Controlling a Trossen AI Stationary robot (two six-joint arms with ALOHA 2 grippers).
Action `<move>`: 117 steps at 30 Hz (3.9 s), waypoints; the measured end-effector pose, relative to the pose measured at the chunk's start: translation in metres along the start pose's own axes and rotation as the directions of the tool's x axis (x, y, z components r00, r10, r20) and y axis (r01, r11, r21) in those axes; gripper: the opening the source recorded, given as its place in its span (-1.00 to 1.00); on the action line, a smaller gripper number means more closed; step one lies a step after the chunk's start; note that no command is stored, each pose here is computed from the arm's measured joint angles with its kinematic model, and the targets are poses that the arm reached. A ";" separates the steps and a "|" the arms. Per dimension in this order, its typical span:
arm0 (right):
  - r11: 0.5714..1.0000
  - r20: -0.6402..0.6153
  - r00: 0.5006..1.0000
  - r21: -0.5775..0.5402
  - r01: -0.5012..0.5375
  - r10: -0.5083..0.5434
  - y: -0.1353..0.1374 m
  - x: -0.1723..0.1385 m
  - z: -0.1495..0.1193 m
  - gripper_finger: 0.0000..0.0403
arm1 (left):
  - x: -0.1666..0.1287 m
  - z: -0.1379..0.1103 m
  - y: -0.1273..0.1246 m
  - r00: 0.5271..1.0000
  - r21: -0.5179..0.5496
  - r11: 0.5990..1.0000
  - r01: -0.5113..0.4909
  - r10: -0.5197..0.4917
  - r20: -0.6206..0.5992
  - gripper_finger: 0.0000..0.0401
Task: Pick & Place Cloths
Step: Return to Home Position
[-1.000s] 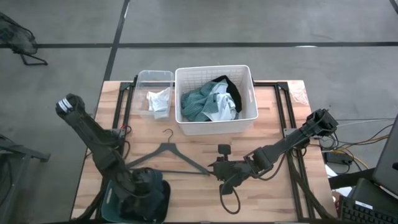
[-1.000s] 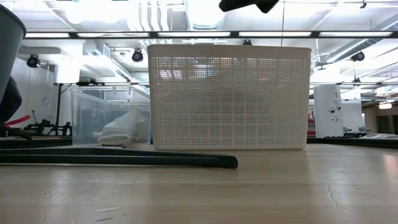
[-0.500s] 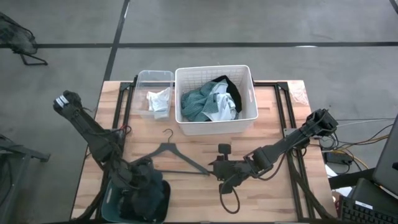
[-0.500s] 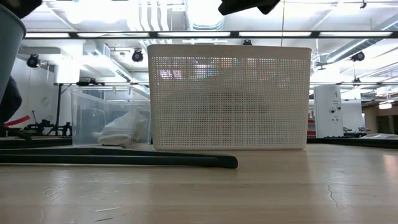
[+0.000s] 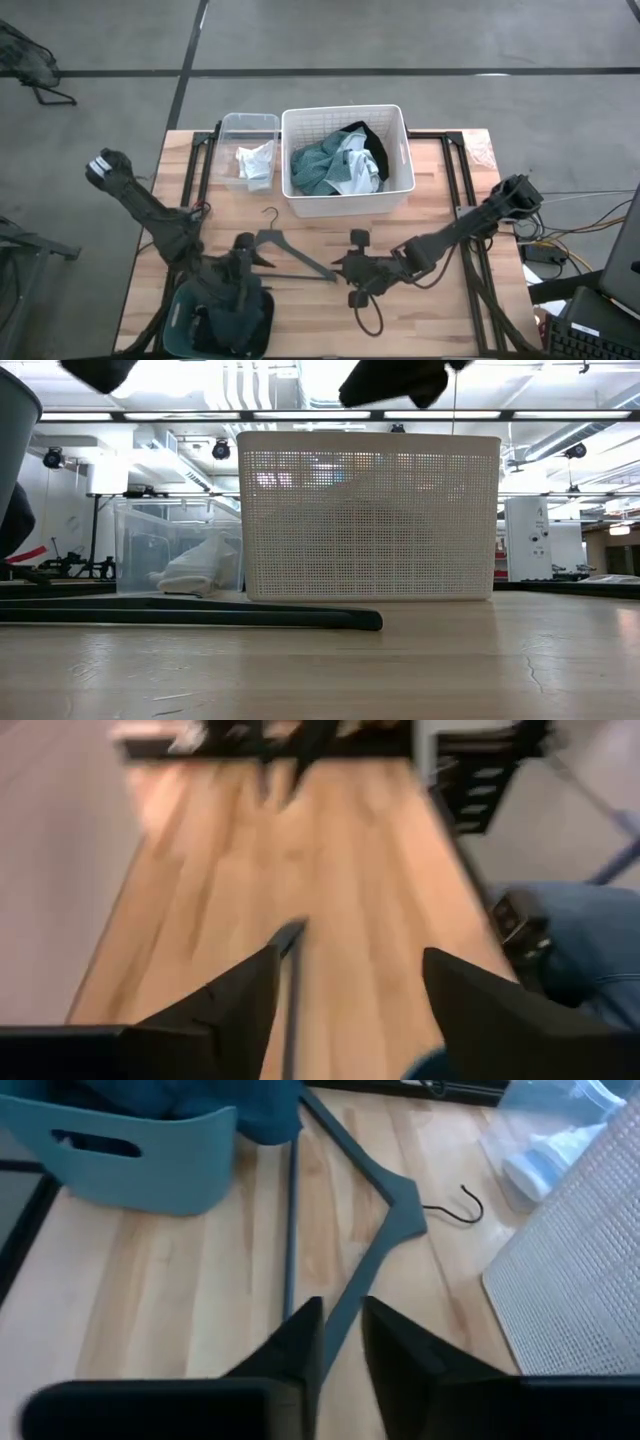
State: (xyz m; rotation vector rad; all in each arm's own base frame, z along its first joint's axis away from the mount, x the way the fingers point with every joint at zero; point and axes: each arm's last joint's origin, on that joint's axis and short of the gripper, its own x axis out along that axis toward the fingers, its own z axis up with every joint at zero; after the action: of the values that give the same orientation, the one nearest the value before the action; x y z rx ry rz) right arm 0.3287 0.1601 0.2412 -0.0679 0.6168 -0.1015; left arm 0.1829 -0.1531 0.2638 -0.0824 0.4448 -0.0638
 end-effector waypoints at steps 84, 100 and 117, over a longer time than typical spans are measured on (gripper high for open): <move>0.996 0.590 0.807 0.043 -0.076 0.036 -0.149 -0.134 -0.198 -0.96 | -0.066 -0.101 0.138 0.891 0.078 0.958 -0.277 0.226 0.394 -0.93; 0.980 0.555 0.813 0.176 0.093 -0.176 -0.154 -0.132 -0.198 -0.96 | -0.062 -0.105 0.138 0.902 0.095 0.957 -0.276 0.223 0.370 -0.93; 0.980 0.554 0.814 0.175 0.092 -0.176 -0.154 -0.132 -0.198 -0.96 | -0.062 -0.105 0.138 0.902 0.096 0.956 -0.276 0.223 0.370 -0.92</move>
State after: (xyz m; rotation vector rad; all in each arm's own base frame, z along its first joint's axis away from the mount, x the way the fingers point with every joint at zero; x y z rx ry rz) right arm 0.0952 0.0155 0.1703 -0.0024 -0.0005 -0.2525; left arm 0.0878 -0.0179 0.1831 0.1082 0.0830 0.1713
